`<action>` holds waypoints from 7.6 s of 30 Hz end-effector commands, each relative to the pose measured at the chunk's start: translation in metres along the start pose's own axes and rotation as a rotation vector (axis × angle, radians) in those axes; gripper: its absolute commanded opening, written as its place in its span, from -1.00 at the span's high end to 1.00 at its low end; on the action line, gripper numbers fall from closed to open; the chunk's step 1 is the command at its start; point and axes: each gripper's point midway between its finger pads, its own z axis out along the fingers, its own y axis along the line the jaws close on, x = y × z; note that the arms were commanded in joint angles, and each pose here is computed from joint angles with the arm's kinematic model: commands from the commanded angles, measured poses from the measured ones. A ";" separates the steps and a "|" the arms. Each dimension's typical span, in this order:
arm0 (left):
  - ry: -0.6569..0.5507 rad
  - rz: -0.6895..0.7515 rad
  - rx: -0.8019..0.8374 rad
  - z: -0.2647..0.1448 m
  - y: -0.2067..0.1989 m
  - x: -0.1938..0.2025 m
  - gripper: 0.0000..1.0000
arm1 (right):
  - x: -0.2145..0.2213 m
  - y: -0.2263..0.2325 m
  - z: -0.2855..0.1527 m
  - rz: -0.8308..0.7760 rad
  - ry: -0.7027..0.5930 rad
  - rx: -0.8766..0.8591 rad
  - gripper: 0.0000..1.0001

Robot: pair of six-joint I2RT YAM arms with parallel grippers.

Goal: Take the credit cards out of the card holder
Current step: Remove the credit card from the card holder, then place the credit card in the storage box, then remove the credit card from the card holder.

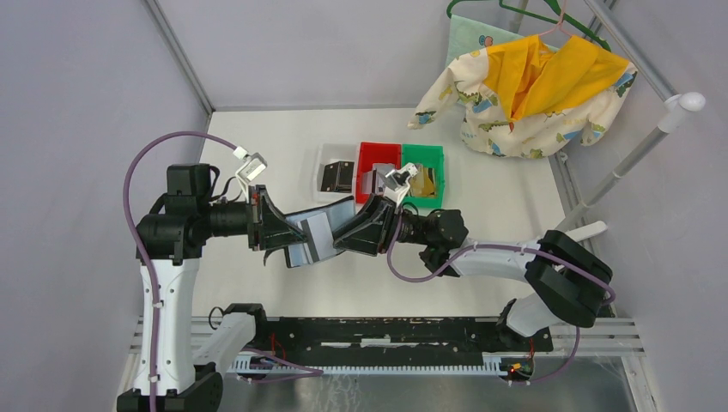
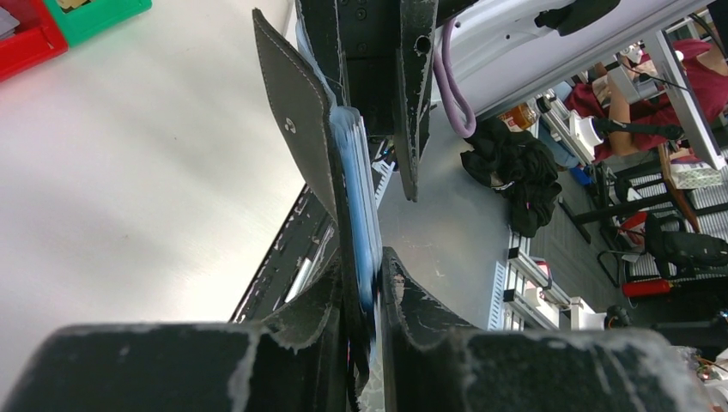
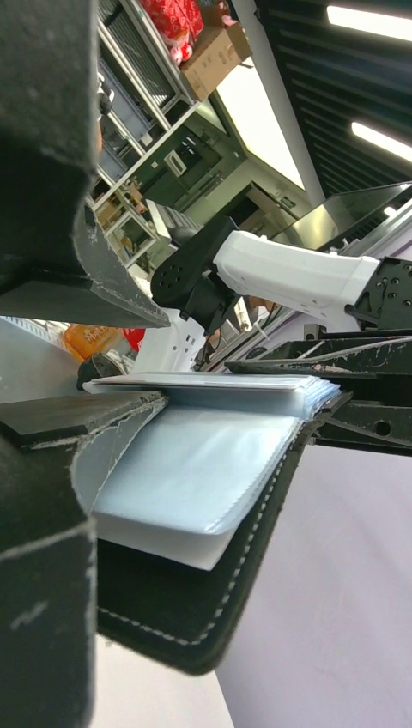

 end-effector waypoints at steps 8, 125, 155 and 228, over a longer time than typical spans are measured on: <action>-0.043 0.020 -0.036 -0.002 -0.001 -0.014 0.64 | 0.009 0.000 0.019 -0.002 0.042 -0.026 0.41; -0.080 0.028 -0.041 -0.004 -0.011 -0.025 0.96 | -0.120 -0.247 -0.200 -0.152 0.103 1.093 1.00; -0.093 0.057 -0.024 -0.007 -0.023 -0.026 0.97 | -0.158 -0.294 -0.209 -0.410 0.132 1.478 0.17; 0.005 0.271 0.025 -0.007 -0.015 0.017 0.45 | -0.052 0.026 0.038 -0.449 0.347 -0.168 1.00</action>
